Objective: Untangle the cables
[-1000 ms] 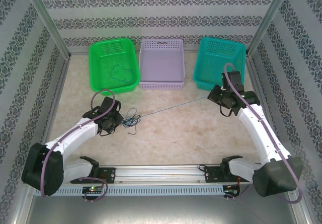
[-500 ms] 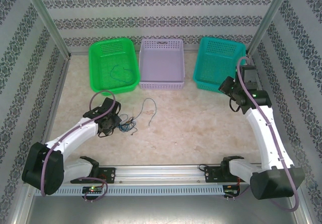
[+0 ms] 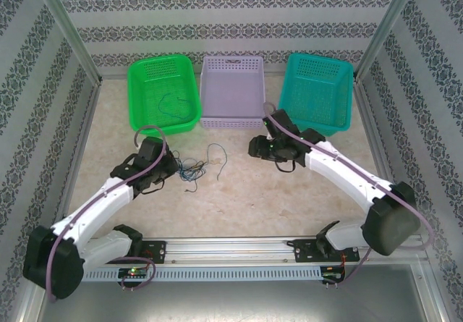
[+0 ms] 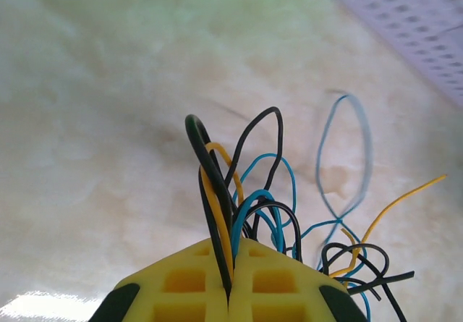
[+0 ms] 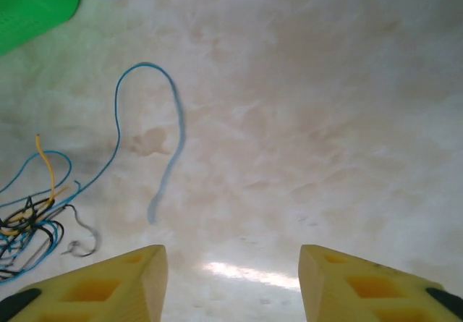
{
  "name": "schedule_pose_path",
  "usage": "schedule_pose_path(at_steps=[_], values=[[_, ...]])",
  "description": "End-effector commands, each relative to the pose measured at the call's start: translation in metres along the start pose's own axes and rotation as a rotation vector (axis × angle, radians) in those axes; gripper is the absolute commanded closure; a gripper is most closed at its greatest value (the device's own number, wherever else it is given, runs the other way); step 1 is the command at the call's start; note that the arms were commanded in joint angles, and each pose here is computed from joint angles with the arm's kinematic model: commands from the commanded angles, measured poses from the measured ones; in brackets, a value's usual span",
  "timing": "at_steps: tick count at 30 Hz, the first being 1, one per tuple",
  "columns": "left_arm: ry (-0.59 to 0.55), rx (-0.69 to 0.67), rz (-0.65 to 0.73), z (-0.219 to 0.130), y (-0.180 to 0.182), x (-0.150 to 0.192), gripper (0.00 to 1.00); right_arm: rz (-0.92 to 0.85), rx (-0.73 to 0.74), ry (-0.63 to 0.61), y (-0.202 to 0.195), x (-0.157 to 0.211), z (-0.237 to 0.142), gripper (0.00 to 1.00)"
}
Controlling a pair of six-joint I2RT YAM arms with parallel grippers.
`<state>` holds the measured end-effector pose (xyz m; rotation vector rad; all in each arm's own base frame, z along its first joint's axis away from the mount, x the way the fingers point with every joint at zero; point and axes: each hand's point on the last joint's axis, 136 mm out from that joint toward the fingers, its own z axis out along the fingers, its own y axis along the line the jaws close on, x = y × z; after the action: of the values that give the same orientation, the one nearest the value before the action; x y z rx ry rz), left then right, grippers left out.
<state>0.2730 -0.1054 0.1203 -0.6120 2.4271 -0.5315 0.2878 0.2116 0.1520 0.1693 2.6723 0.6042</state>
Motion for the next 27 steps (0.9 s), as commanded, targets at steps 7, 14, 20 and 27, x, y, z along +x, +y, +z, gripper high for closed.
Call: schedule_pose_path(at_steps=[7,14,20,27], values=[[-0.138,0.341,0.131,-0.044,-0.072,-0.028,1.00,0.557,-0.231,0.105,0.067,-0.008,0.031,0.33],[-0.171,0.423,0.120,-0.058,-0.088,-0.034,1.00,0.855,-0.354,0.209,0.104,-0.003,0.063,0.32],[-0.198,0.470,0.107,-0.066,-0.095,-0.039,1.00,1.052,-0.397,0.275,0.116,0.017,0.079,0.30],[-0.206,0.502,0.092,-0.069,-0.099,-0.040,1.00,1.178,-0.429,0.286,0.124,0.018,0.097,0.37]])
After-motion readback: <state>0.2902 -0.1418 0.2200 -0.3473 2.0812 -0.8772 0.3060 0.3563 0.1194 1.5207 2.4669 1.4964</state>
